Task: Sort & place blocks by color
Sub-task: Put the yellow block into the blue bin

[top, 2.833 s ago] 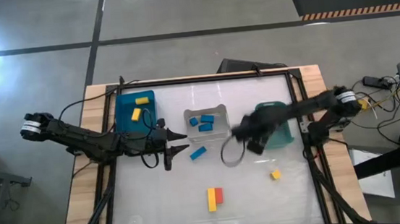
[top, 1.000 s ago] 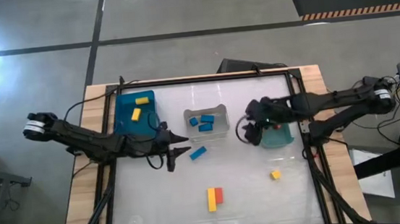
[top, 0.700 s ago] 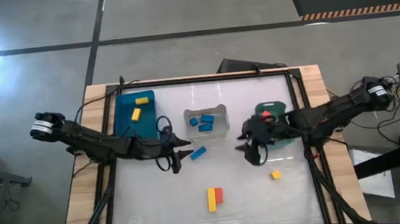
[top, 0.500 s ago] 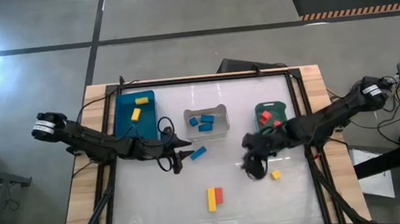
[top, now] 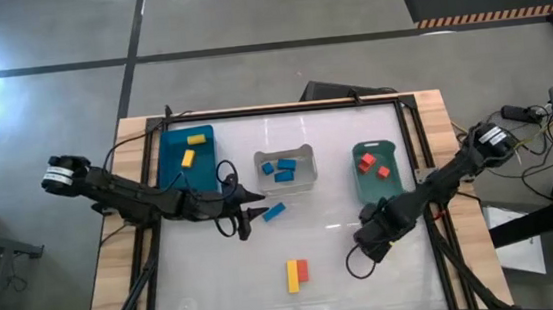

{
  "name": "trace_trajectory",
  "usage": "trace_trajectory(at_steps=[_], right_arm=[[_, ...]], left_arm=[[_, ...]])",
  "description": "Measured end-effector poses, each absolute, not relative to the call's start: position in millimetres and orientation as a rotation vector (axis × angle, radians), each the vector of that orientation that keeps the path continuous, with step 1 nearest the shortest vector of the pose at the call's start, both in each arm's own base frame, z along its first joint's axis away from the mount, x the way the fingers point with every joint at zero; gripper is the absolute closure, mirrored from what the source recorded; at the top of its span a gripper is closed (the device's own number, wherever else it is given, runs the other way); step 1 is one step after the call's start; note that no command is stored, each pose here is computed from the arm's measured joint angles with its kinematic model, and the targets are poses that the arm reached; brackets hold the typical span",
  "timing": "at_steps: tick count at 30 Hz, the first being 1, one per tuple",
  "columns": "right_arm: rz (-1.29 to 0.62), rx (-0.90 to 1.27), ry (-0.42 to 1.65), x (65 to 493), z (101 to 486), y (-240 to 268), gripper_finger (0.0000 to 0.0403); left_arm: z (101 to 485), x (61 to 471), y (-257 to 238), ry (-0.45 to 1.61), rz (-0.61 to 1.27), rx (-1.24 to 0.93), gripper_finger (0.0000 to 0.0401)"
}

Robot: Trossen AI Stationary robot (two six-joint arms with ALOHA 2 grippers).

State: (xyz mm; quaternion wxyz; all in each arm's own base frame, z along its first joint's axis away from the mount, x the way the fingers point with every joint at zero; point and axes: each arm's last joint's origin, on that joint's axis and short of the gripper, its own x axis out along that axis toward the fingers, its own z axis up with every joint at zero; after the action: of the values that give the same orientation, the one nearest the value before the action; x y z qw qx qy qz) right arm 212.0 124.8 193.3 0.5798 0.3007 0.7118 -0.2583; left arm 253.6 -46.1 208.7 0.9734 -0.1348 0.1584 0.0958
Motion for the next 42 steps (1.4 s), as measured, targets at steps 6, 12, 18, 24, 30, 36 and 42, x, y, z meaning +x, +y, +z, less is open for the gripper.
trace_trajectory(at_steps=[6,12,18,24,30,36,42], right_arm=[[-0.609,0.724,1.648,216,187,132,0.0213],[-0.642,0.700,1.673,219,177,133,0.0213],[-0.654,0.690,1.684,221,171,134,0.0213],[-0.651,0.701,1.675,221,172,134,0.0202],[-0.649,0.713,1.664,223,172,135,0.0166],[-0.662,0.708,1.669,225,165,138,0.0146],[-0.652,0.702,1.670,228,157,142,0.0172]], left_arm=[[208,253,-46,0.323,0.194,-0.270,0.0244],[208,253,-46,0.323,0.193,-0.270,0.0244],[208,253,-46,0.324,0.193,-0.269,0.0244],[208,253,-46,0.326,0.194,-0.269,0.0244],[208,253,-46,0.326,0.194,-0.269,0.0244],[207,253,-46,0.327,0.194,-0.268,0.0244],[207,253,-46,0.328,0.194,-0.267,0.0244]])
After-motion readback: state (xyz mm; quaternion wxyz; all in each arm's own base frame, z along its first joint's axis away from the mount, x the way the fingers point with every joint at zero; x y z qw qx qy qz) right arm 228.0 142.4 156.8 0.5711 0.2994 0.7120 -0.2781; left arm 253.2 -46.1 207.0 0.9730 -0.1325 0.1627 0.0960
